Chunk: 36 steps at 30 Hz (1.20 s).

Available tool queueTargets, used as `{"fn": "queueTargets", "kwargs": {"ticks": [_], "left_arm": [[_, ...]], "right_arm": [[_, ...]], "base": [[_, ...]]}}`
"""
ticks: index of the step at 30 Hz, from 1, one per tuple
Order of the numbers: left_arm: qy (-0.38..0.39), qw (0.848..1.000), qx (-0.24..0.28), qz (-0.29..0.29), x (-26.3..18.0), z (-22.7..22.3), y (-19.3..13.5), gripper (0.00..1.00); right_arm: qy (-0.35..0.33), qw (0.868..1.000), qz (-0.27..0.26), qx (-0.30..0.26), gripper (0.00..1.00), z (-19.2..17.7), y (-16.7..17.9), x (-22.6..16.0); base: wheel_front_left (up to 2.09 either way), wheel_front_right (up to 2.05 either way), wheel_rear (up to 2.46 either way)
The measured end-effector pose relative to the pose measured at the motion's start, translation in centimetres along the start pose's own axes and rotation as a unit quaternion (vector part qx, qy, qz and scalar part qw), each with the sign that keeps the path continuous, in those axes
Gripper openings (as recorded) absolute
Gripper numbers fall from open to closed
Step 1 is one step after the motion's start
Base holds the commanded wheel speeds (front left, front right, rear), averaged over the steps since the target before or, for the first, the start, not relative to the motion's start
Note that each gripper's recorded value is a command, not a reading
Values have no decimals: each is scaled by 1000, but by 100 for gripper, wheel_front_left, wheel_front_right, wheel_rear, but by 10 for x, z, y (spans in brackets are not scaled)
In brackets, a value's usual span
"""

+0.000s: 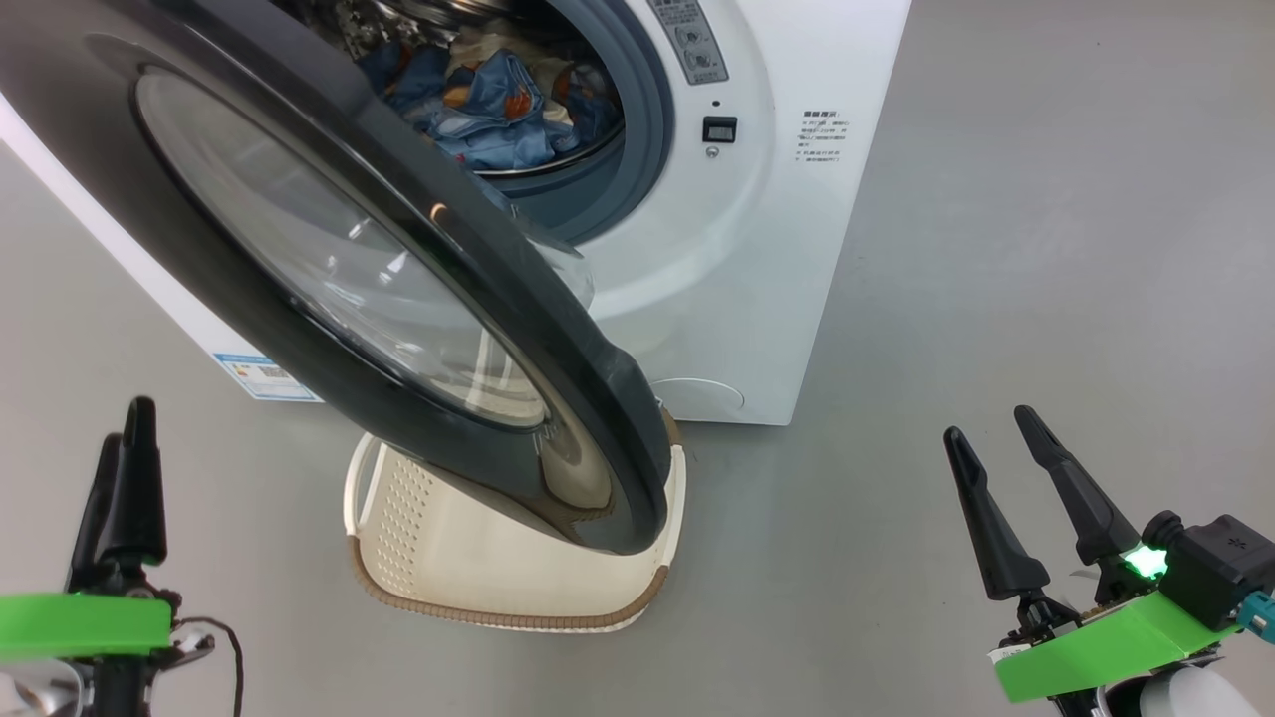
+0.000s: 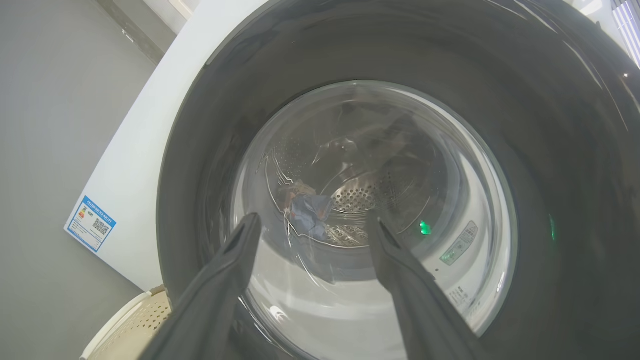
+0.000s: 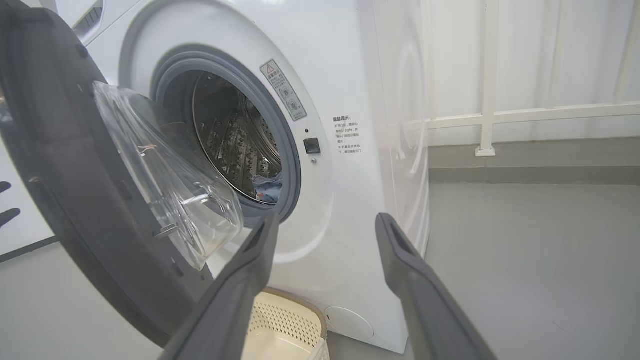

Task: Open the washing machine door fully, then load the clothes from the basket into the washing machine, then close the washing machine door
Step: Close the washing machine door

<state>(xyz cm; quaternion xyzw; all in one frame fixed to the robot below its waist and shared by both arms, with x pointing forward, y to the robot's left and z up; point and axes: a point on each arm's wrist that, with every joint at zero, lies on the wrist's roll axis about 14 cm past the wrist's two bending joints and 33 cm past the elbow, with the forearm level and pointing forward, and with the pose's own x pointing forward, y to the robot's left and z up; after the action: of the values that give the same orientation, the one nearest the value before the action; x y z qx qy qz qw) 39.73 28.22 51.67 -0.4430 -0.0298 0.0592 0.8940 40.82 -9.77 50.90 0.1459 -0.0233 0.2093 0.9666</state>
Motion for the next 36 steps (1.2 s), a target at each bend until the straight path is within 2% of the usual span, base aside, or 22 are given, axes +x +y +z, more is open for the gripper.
{"fn": "queueTargets", "kwargs": {"ticks": [21, 27, 30, 31, 36], "left_arm": [[-35, 999, 31, 24, -25, -8, 18, 100], [-29, 996, 73, 27, -30, -13, 23, 100], [-15, 991, 128, 23, -32, -18, 25, 100], [-2, 984, 176, 26, -36, -24, 28, 100], [-4, 974, 226, 29, -38, -26, 29, 100]], "right_arm": [[-2, 1000, 6, 0, 100, 1, 3, 2], [-1, 1000, 5, -1, 100, 1, 3, 1], [-2, 1000, 5, -1, 100, 2, 3, 1], [-2, 1000, 5, -2, 100, 2, 3, 0], [-3, 1000, 4, -2, 100, 3, 3, 0]], "base": [[0, 0, 0], [0, 0, 0], [0, 0, 0], [0, 0, 0], [0, 0, 0]]}}
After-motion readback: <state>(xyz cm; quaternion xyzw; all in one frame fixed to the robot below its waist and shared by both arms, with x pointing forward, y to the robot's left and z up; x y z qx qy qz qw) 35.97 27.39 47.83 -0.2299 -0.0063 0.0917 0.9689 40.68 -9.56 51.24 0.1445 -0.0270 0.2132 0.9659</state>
